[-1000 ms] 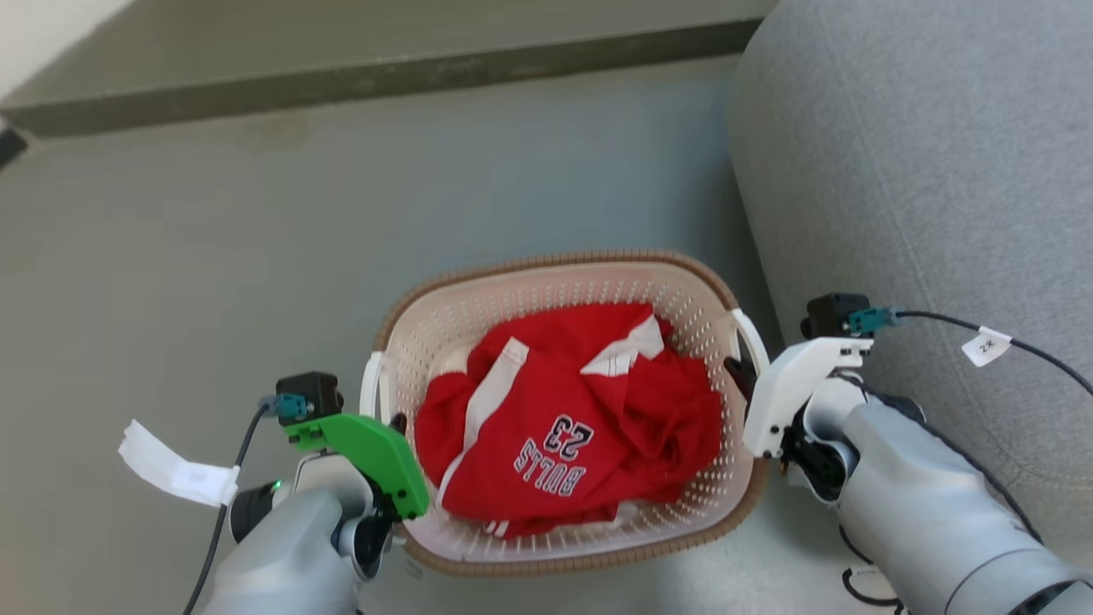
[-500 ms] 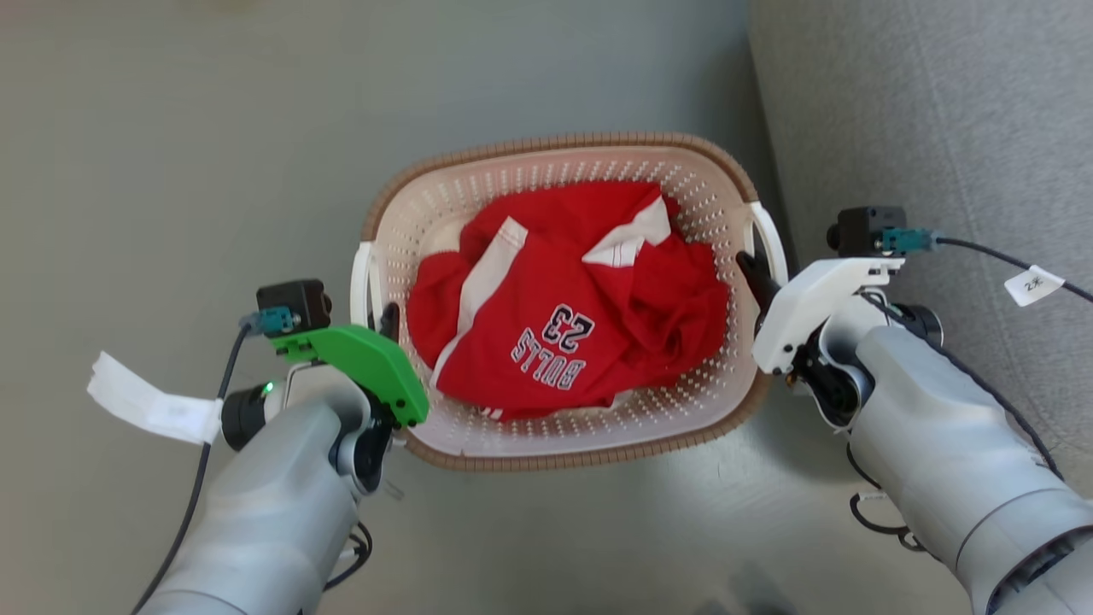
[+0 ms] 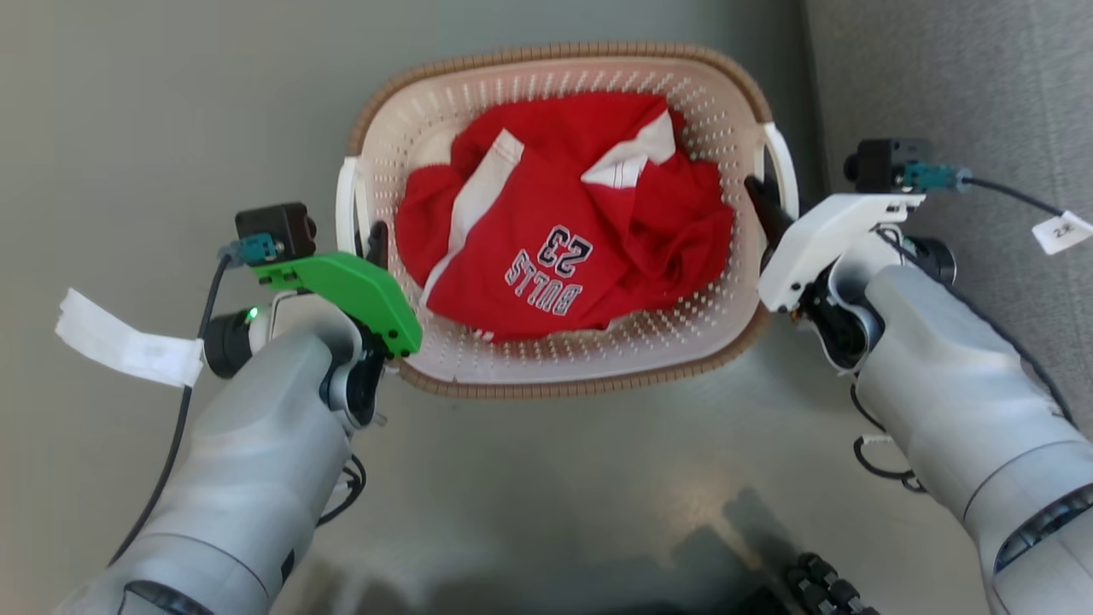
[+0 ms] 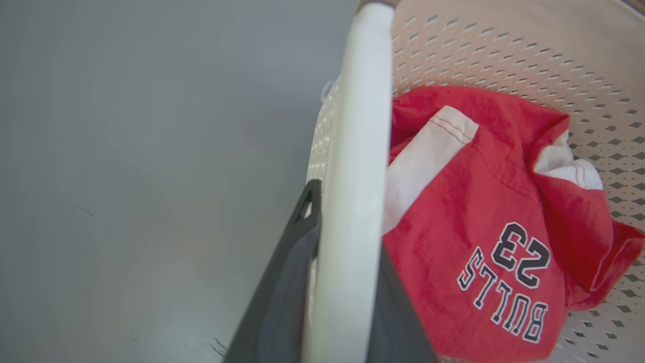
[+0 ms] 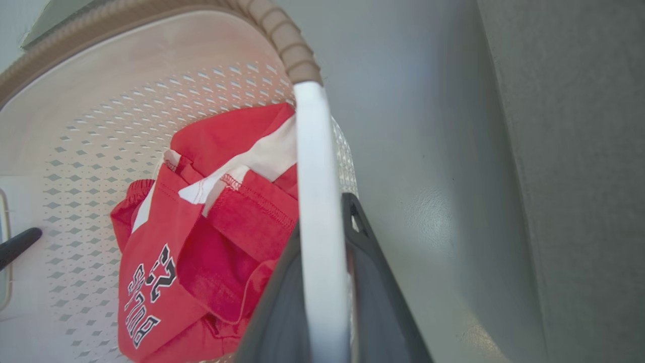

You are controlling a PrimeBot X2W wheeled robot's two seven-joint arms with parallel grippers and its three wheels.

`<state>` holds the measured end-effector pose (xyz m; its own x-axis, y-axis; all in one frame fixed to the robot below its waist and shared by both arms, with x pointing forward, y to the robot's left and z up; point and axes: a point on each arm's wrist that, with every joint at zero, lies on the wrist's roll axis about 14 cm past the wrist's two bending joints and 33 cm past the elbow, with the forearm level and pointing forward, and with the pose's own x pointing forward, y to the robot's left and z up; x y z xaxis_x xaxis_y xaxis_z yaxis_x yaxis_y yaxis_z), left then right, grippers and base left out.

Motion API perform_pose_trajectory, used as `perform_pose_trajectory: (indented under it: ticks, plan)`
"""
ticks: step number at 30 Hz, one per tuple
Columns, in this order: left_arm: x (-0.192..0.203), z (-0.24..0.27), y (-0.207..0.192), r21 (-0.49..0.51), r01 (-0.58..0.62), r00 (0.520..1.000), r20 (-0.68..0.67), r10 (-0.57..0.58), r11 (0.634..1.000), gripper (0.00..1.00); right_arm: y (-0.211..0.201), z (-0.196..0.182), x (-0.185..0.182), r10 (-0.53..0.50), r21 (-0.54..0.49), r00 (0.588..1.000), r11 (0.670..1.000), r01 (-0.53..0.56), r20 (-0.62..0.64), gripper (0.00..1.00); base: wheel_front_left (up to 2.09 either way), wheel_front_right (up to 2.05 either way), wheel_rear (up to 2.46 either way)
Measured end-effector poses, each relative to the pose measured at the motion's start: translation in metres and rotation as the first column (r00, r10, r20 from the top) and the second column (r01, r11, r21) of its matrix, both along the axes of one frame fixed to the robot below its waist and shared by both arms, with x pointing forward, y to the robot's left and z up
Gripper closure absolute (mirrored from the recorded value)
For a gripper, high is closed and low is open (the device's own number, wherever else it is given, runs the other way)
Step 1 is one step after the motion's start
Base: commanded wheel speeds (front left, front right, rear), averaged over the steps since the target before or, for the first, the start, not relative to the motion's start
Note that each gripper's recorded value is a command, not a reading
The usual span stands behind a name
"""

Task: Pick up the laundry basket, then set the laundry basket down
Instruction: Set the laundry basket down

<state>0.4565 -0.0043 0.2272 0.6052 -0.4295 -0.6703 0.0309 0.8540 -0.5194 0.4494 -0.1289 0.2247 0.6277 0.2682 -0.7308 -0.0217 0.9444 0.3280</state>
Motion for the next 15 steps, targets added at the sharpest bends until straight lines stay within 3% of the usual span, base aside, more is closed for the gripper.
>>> perform_pose_trajectory:
  ticks: [15]
  plan:
    - [0.006, -0.053, 0.003, 0.001, -0.021, 0.998, -0.062, 0.021, 1.000, 1.00, 0.001, -0.055, 0.005, 0.009, 0.000, 0.998, 1.000, -0.009, -0.059, 1.00, 0.00, 0.00, 0.00]
